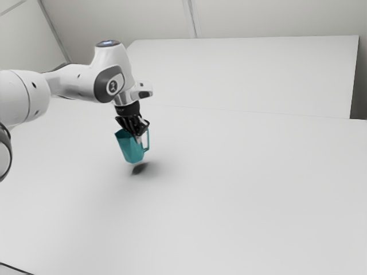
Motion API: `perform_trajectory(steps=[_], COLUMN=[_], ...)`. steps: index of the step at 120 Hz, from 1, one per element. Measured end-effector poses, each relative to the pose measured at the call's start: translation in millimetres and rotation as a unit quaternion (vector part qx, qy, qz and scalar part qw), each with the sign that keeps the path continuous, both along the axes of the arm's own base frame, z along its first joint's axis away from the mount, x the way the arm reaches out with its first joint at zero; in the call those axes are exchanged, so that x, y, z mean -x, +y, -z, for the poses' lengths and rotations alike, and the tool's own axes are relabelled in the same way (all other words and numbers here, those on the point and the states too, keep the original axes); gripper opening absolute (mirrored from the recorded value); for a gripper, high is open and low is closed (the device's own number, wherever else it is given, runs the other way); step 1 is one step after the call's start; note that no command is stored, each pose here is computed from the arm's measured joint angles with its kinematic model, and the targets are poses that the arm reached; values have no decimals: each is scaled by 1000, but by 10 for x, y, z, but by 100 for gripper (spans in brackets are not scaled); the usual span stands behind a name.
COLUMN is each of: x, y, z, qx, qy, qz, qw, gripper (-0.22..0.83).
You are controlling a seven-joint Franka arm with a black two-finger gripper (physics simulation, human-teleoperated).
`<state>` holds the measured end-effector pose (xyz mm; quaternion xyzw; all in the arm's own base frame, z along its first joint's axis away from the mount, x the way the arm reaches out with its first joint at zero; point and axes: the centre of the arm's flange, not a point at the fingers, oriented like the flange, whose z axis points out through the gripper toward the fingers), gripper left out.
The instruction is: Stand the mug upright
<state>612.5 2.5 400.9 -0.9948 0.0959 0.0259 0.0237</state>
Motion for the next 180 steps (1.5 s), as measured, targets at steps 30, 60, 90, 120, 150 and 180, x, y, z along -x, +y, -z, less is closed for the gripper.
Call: perform_trajectory(steps=[30, 60, 90, 120, 150, 180], x=[41, 148, 192, 190, 187, 118], y=[-242, -337, -369, -437, -460, -405], z=[80, 224, 333, 318, -304, -1158], qx=[-15, -18, -17, -13, -5, 4], qy=[-23, -32, -36, -45, -79, -65], qz=[-34, -74, -109, -130, -155, -172], qw=[999, 997, 993, 990, 985, 983], gripper=[-17, -17, -17, 10, 46, 57])
